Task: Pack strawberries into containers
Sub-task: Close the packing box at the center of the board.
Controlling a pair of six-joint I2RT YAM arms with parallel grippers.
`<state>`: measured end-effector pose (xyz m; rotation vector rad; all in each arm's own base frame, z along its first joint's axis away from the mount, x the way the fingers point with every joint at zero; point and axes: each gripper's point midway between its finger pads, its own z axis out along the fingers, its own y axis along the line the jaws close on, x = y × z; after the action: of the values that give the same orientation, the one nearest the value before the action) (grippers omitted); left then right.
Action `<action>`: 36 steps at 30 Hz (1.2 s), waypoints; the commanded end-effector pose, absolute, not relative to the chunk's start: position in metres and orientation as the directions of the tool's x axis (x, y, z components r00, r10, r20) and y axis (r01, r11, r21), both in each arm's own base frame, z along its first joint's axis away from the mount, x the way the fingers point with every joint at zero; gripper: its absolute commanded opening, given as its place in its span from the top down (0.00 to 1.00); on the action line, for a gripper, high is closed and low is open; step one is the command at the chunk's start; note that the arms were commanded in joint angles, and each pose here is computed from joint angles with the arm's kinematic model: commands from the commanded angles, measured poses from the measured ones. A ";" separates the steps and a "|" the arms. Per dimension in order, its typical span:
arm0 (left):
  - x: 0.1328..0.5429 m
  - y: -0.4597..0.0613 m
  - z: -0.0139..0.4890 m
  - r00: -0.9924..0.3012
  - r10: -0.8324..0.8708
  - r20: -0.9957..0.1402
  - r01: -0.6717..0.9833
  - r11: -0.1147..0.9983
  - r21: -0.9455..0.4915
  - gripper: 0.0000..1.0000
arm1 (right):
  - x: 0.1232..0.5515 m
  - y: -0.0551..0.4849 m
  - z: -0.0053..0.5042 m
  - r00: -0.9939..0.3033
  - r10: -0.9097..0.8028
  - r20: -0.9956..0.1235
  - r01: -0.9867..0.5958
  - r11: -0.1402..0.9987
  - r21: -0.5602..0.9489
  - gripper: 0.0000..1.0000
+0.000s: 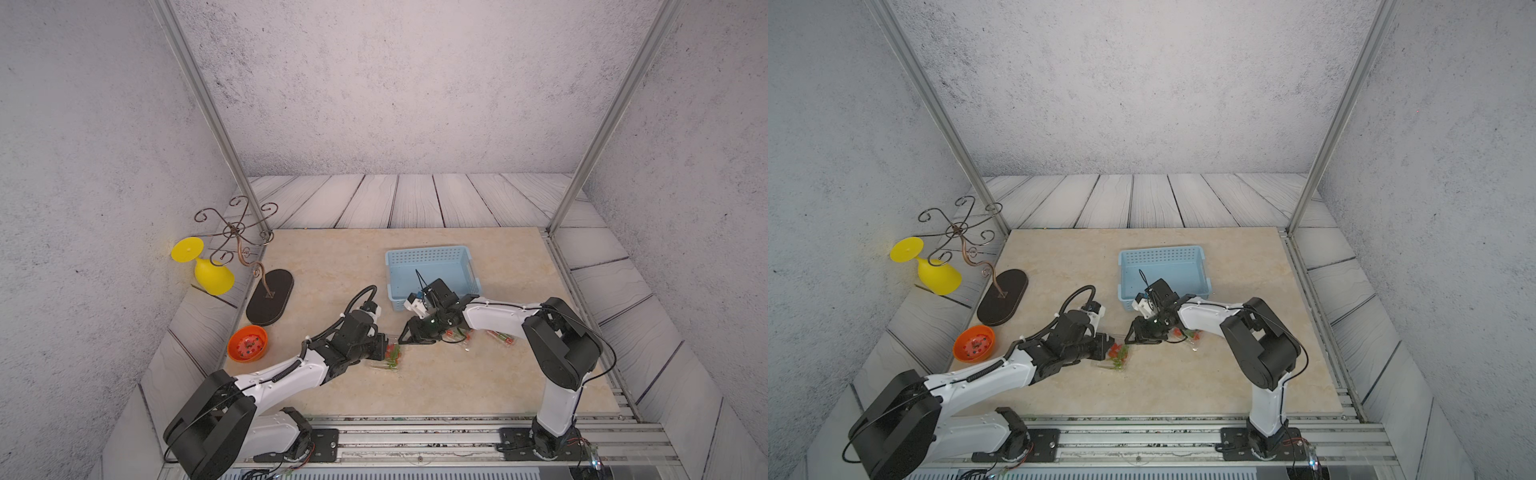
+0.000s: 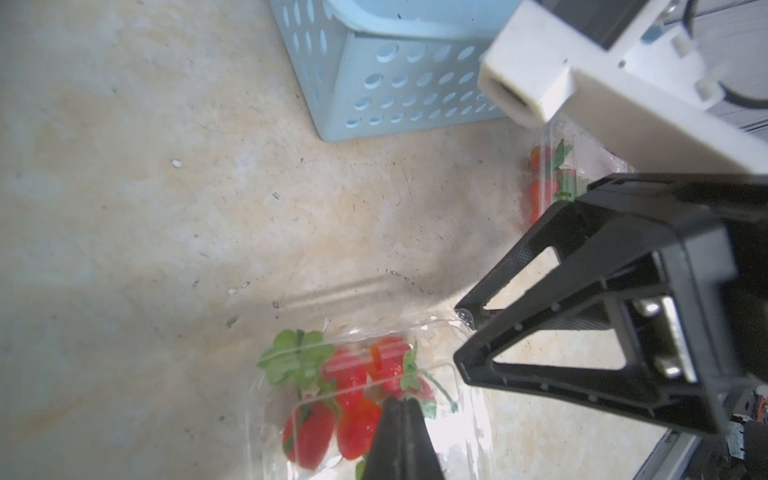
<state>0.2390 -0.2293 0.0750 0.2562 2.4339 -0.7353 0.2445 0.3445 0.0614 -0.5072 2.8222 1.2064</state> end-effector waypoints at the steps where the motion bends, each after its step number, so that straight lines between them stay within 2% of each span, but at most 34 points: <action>1: 0.241 -0.229 0.081 -0.803 0.022 -0.596 0.343 0.835 -0.431 1.00 | 0.242 0.342 0.085 -0.944 -0.275 -0.183 -0.320 0.620 0.717 0.57; 27: 0.237 -0.232 0.058 -0.831 0.045 -0.554 0.336 0.834 -0.437 1.00 | 0.241 0.340 0.032 -0.960 -0.261 -0.100 -0.249 0.636 0.730 0.61; 36: 0.236 -0.231 0.055 -0.835 0.044 -0.549 0.333 0.835 -0.438 1.00 | 0.240 0.340 0.028 -0.961 -0.257 -0.100 -0.245 0.628 0.739 0.68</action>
<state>0.2395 -0.2327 0.0620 0.2669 2.4641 -0.7326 0.2449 0.3465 0.0459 -0.4686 2.7928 1.3130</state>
